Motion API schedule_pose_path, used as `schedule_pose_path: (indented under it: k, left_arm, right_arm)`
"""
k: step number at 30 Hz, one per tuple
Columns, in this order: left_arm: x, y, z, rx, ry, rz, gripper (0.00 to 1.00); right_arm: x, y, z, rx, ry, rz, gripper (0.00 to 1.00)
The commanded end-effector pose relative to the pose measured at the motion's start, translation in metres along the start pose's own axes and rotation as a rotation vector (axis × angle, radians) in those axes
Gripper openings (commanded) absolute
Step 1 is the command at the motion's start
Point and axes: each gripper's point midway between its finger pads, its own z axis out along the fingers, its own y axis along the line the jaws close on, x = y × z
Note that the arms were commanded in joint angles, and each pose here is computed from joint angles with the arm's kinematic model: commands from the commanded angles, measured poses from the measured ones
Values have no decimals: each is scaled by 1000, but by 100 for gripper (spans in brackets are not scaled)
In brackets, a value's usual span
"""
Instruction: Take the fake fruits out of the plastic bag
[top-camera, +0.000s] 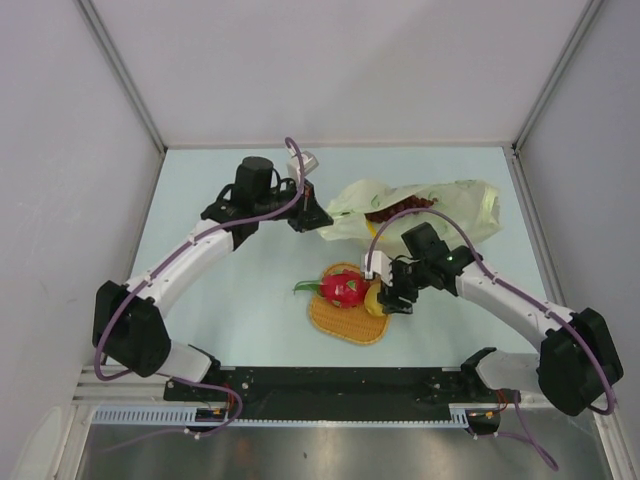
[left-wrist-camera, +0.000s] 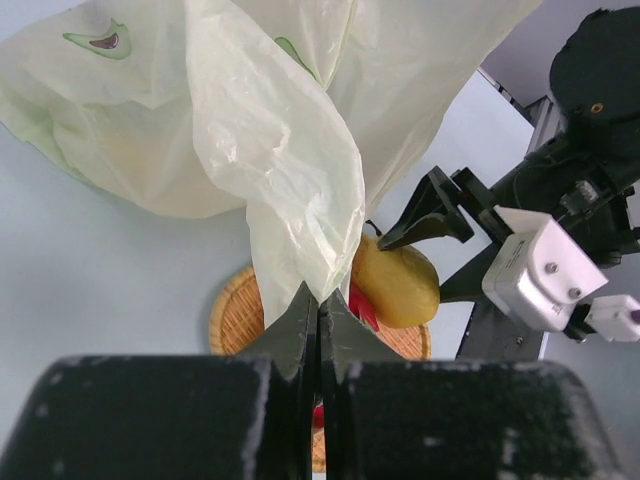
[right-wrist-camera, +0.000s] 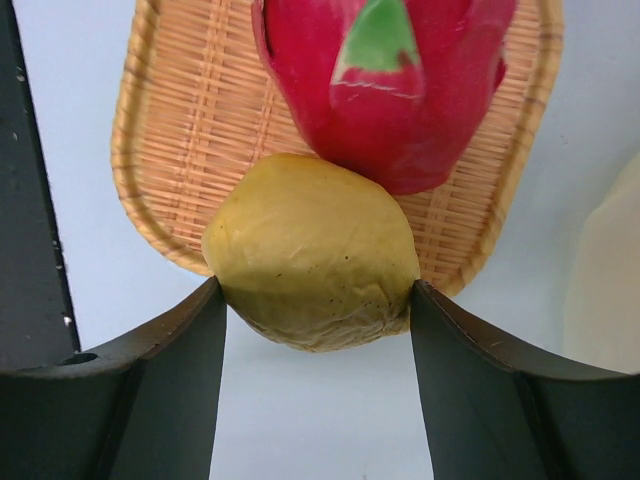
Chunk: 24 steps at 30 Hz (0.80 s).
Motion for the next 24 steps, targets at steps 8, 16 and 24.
schedule_pose_path:
  k: [8,16,24]
  left_arm:
    - [-5,-6,-8,-7,-25,68,1]
    - [-2,-9,-10,7,-24,81,1]
    - [5,-12,-8,38,-4,69,1]
  right_arm:
    - [-12,-20,6,117,-27,-225,100]
    - [-94,-24,-91,377,-325,-116,100]
    - [-109,-113,-130,703,-487,204,56]
